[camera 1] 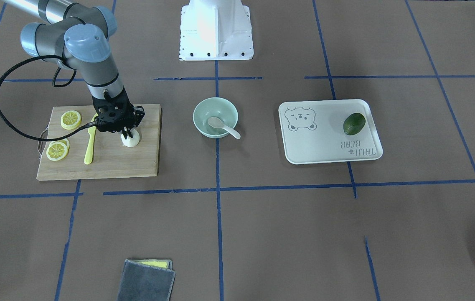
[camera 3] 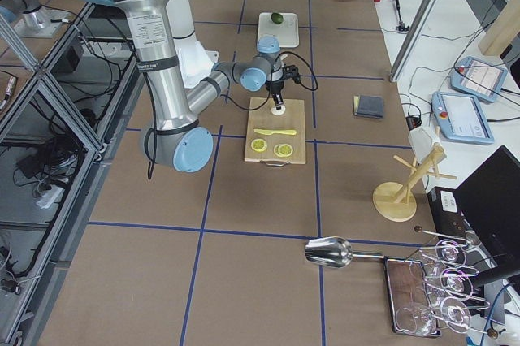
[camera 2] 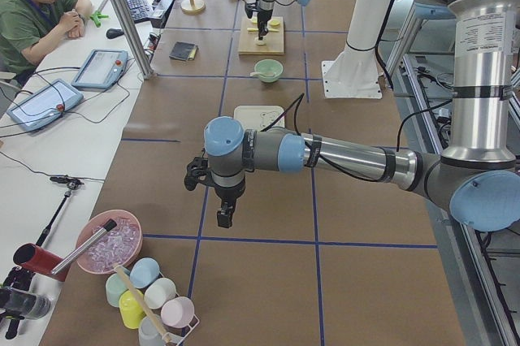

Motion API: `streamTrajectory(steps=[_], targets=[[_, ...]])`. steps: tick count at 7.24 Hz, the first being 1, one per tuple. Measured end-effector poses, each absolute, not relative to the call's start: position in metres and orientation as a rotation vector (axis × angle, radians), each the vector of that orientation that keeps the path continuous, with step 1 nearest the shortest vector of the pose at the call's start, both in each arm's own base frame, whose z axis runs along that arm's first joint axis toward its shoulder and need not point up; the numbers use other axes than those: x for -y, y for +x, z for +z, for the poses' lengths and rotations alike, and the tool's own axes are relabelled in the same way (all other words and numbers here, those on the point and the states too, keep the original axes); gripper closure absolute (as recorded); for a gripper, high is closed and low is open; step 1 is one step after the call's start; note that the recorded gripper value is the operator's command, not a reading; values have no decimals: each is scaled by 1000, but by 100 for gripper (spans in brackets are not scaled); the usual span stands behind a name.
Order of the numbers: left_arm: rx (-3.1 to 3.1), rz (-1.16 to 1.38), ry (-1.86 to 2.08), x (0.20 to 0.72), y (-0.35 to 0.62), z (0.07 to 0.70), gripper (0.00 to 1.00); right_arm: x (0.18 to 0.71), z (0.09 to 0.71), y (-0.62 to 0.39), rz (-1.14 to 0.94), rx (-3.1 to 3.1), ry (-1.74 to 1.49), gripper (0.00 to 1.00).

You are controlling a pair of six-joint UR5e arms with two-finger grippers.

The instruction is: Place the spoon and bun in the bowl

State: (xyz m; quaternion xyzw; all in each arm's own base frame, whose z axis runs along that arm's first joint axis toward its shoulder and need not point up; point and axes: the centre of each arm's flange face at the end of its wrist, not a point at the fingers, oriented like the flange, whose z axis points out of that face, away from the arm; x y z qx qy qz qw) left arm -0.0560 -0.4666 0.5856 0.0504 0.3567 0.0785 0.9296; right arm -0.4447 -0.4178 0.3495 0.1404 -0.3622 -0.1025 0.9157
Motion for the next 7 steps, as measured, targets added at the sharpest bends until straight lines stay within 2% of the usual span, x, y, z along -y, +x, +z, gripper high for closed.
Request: streamTrajectory(steps=[3,4,5,7], targets=[[-730,162,107,468,-56,584,0,405,254,-488,-127,858,278,100],[-731,163,108,468,-56,583,0,387,213,-513,-91,863,264,77],[-731,164,110,468,-56,582,0,368,186,-536,-69,849,265,1],[-731,165,114,469,-56,581,0,346,176,-563,-54,807,286,0]])
